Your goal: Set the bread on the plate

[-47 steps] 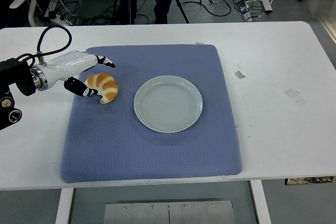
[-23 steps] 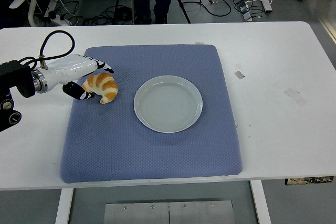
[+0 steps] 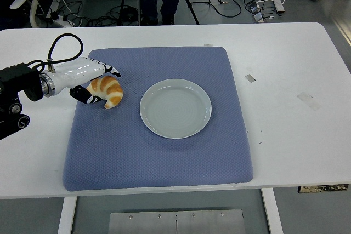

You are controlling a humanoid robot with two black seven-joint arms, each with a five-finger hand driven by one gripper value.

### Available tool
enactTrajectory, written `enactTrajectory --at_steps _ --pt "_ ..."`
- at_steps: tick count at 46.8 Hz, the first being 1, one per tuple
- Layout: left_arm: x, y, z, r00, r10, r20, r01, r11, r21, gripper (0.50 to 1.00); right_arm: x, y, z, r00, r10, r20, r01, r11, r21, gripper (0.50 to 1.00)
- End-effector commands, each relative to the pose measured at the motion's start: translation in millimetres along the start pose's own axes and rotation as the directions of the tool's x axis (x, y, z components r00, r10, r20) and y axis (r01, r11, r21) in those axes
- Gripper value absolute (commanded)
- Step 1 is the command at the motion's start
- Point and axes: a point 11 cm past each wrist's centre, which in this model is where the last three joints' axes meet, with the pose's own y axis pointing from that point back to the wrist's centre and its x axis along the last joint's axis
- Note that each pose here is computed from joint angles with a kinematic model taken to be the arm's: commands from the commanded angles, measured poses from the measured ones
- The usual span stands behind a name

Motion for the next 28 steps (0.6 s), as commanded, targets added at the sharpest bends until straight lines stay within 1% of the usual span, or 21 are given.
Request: enactTrajectory --at_steps 1,14,22,28 --pt "-1.3 -2.2 0.8 1.0 -0.001 -0.002 0.001 1.0 0.0 0.818 0.0 0.1 0.3 1.0 0.0 0.0 0.0 1.0 0.0 1.0" --pt "-4.3 -3.0 2.9 1.0 -0.009 -0.015 0.008 1.0 -0.017 0.672 0.0 -0.1 -0.6 1.0 0.0 -0.001 0.0 1.0 0.001 1.0" --pt "-6.7 -2.7 2.4 1.0 -0.015 -0.02 0.015 1.0 -0.021 0.652 0.0 0.1 0.3 1.0 0.0 0.0 0.0 1.0 0.0 1.0" --pt "-7.4 -2.5 0.5 1.0 -0.018 -0.018 0.018 1.0 -0.017 0.607 0.0 0.1 0.3 1.0 0.0 0.0 0.0 1.0 0.0 1.0"
